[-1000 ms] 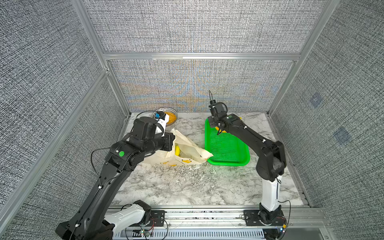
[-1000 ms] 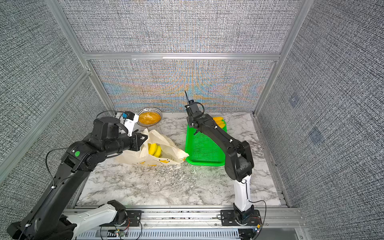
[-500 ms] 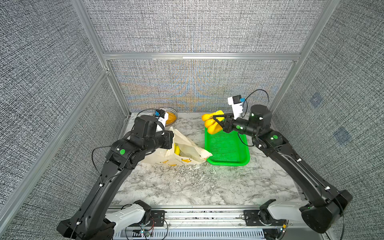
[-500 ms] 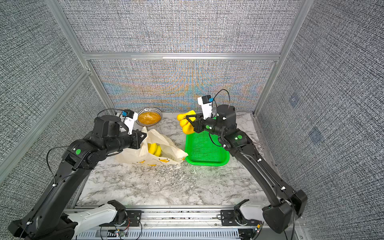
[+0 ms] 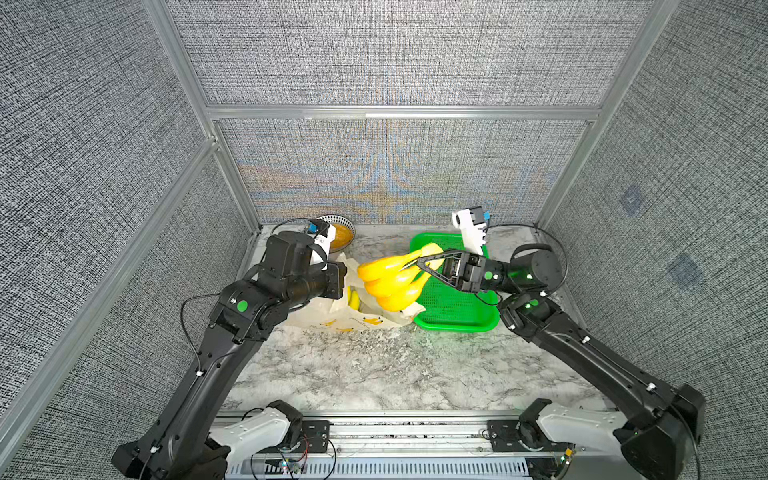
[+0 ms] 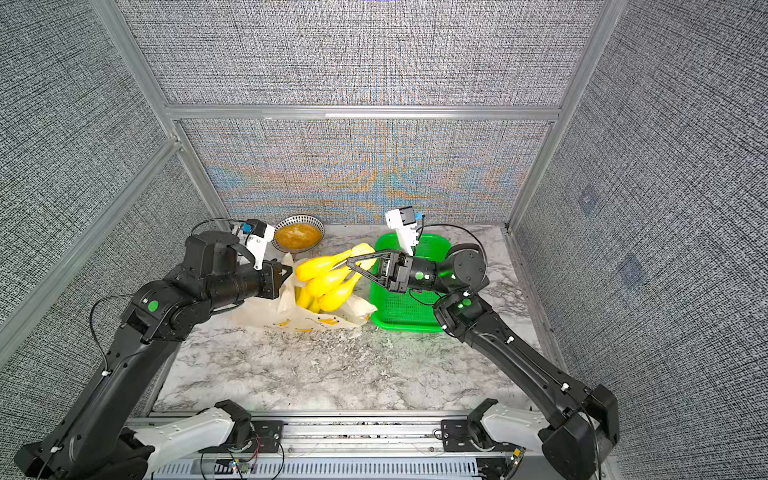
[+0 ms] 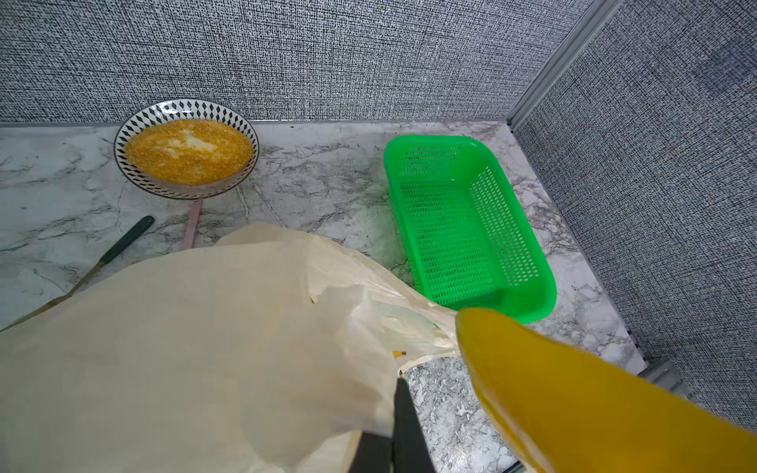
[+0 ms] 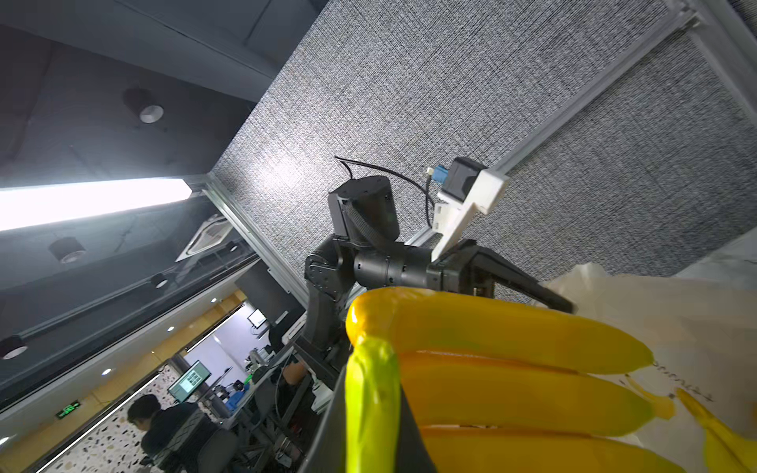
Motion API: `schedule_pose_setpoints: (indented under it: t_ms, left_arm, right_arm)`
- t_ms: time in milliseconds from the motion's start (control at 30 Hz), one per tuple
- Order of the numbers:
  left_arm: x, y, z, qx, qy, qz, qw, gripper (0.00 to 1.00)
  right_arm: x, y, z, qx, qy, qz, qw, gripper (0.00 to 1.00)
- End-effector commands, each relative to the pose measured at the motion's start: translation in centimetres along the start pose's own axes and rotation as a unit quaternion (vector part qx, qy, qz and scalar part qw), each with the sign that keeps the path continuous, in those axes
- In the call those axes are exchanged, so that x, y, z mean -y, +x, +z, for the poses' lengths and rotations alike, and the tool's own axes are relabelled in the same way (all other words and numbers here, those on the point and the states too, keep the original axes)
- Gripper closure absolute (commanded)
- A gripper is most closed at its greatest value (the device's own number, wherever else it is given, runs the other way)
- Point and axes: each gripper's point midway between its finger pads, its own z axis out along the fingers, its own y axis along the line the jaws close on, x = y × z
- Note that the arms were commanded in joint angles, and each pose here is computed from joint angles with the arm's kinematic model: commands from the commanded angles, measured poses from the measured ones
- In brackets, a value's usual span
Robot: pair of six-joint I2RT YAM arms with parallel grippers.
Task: Place the banana into a plastic bag & tie a knot
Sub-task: Place the banana into the plastic bag.
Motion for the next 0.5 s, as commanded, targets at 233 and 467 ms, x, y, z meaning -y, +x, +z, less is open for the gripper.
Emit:
schedule_pose_setpoints:
  t_ms: [233, 467]
  left_arm:
    - [0.4, 0.0, -1.7, 0.019, 0.014, 0.009, 1.000, 1.00]
    - [1.0, 0.4, -2.2, 0.023, 0.036, 0.011, 0.999, 1.00]
  right_arm:
    - [3.5, 1.9, 0.5, -0.008, -0.026, 0.055, 0.998, 1.00]
    - [9.5, 2.7, 1.0, -0.020, 0.007, 0.090, 0.996, 1.00]
